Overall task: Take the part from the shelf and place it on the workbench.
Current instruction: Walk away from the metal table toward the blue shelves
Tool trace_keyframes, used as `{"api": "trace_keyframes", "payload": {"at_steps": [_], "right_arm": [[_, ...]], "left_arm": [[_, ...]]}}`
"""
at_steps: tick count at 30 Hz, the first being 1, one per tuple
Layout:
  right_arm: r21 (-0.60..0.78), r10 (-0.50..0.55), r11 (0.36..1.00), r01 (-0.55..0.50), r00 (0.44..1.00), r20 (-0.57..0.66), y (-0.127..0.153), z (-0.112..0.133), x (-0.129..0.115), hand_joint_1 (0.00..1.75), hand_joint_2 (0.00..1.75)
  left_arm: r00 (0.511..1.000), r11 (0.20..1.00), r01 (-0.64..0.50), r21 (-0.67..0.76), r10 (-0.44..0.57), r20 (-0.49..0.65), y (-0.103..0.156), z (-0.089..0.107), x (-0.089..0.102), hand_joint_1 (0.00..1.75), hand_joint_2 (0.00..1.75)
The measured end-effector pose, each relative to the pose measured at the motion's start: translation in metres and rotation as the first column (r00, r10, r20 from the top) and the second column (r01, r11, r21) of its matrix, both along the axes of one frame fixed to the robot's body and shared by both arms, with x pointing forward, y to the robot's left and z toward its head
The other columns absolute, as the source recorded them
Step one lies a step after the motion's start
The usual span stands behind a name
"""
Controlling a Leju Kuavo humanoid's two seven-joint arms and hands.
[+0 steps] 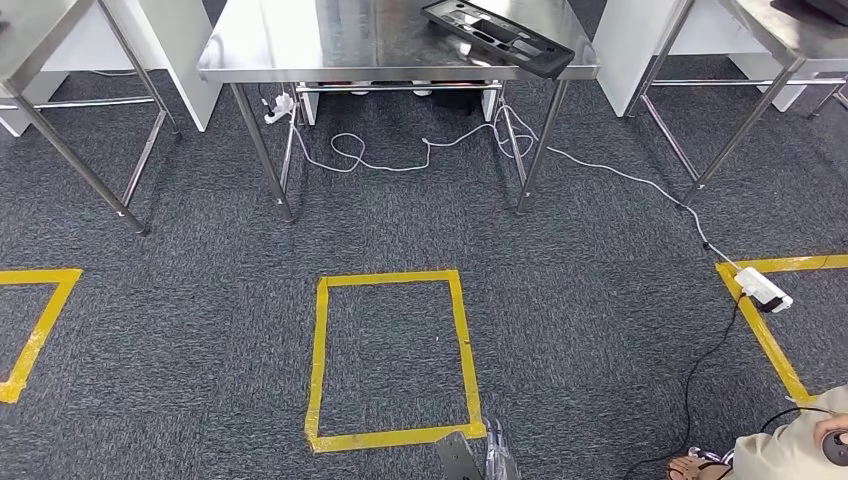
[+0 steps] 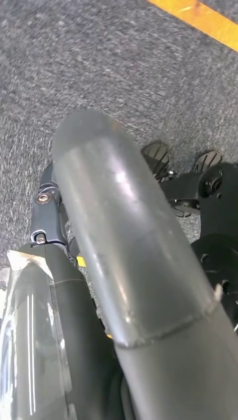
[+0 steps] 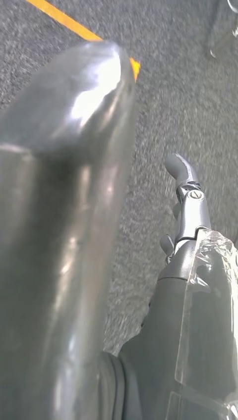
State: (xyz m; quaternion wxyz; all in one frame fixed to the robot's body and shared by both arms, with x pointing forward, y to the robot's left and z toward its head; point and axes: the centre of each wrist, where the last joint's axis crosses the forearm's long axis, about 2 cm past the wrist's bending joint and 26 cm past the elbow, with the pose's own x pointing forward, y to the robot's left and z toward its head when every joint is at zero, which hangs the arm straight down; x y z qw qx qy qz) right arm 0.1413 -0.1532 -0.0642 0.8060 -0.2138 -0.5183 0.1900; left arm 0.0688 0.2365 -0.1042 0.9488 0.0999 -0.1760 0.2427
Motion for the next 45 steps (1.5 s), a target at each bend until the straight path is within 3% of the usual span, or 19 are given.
{"api": "trace_keyframes", "payload": {"at_steps": [14,45], "right_arm": [[0.106,-0.094,0.989,0.100,0.994,-0.060,0.0008,-0.0036,-0.0067,0.00,0.00],[0.170,-0.147,0.972,0.165,0.982,-0.114,0.0007,-0.0041,-0.0051,0.00,0.00]], "left_arm": [[1.000,1.000,0.019,-0.002,-0.019,0.003,-0.0003,-0.0004,-0.0023,0.00,0.00],[1.000,0.999,0.028,-0.017,-0.028,-0.003,-0.0031,0.0002,-0.0005,0.00,0.00]]}}
